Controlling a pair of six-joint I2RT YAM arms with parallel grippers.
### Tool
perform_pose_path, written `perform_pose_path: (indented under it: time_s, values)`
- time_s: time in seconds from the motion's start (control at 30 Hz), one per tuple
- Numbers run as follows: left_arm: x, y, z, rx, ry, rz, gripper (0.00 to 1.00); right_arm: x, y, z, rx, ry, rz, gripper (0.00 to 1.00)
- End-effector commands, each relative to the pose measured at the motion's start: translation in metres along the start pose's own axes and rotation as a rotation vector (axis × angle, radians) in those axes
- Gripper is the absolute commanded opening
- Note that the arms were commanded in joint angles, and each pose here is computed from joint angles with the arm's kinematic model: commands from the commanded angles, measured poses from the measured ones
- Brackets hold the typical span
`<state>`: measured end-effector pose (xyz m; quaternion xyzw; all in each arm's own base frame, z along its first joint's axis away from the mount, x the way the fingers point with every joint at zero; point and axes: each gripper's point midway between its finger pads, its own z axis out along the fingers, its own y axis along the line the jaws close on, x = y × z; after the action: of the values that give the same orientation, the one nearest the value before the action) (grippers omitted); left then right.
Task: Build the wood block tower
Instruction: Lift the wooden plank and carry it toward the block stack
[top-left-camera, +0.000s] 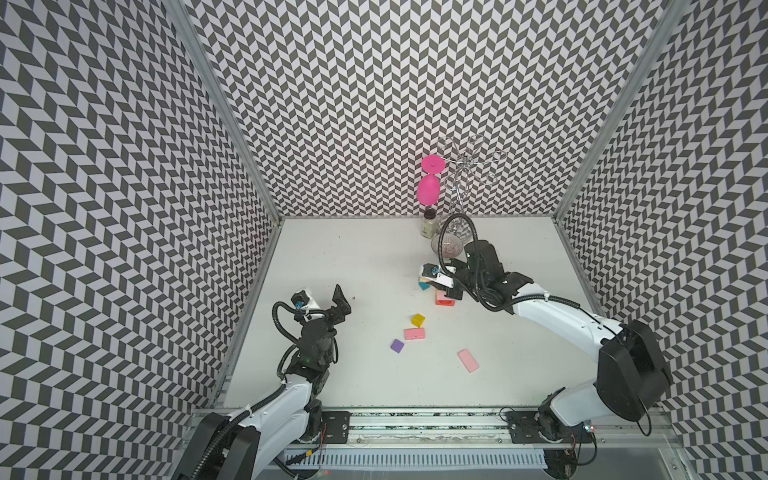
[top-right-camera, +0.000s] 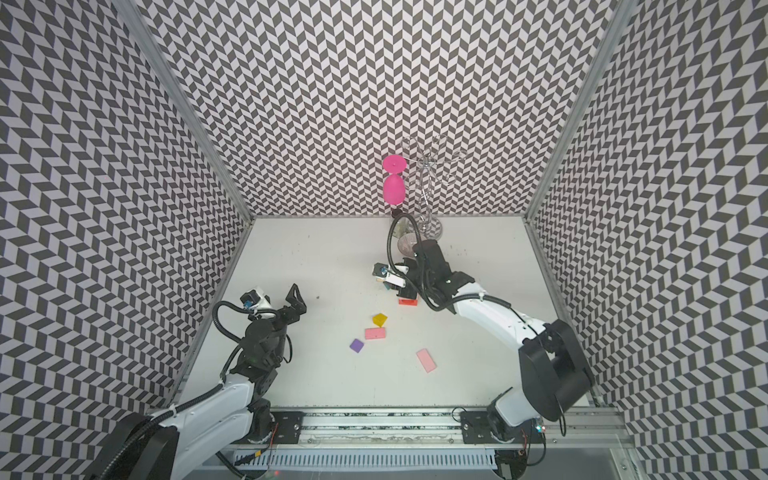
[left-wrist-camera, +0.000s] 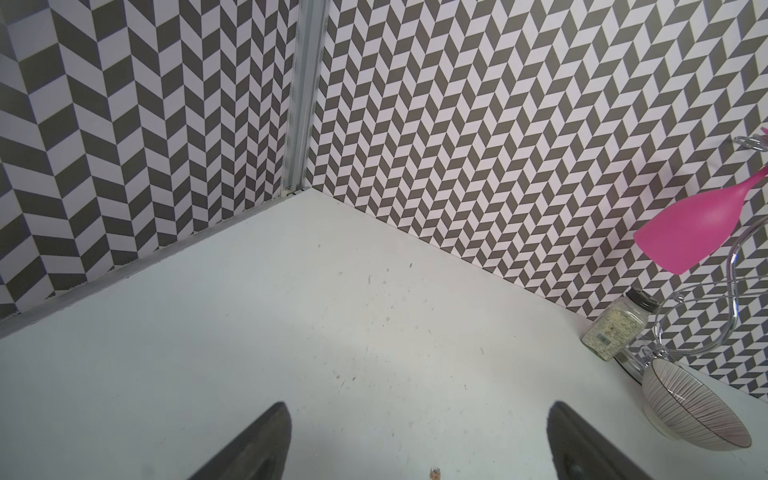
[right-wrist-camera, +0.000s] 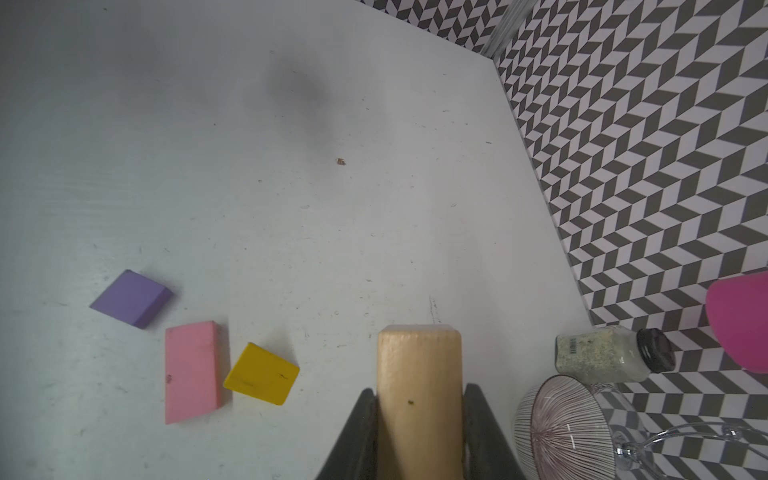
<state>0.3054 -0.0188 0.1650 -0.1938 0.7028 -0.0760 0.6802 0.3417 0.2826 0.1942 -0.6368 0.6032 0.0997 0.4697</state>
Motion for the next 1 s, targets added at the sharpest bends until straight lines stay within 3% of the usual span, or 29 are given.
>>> perform_pose_path:
  time_s: [0.0, 0.1, 0.23, 0.3, 0.97]
  values:
    - [-0.012, 0.000, -0.002, 0.000, -0.038, -0.024, 0.97, 0.008, 0.002, -0.010, -0.068, 0.016, -0.131, 0.00]
    - [-0.013, 0.000, -0.005, 0.014, -0.050, -0.031, 0.97, 0.027, -0.001, -0.001, -0.113, 0.039, -0.088, 0.00]
    - [-0.013, -0.002, -0.005, 0.021, -0.045, -0.030, 0.97, 0.076, 0.012, 0.019, -0.163, 0.208, -0.027, 0.00]
    - [-0.013, -0.002, -0.005, 0.023, -0.045, -0.030, 0.97, 0.084, 0.018, 0.025, -0.196, 0.226, -0.004, 0.00]
    - [-0.012, -0.003, -0.005, 0.028, -0.045, -0.030, 0.97, 0.070, -0.008, 0.004, -0.186, 0.116, -0.007, 0.00]
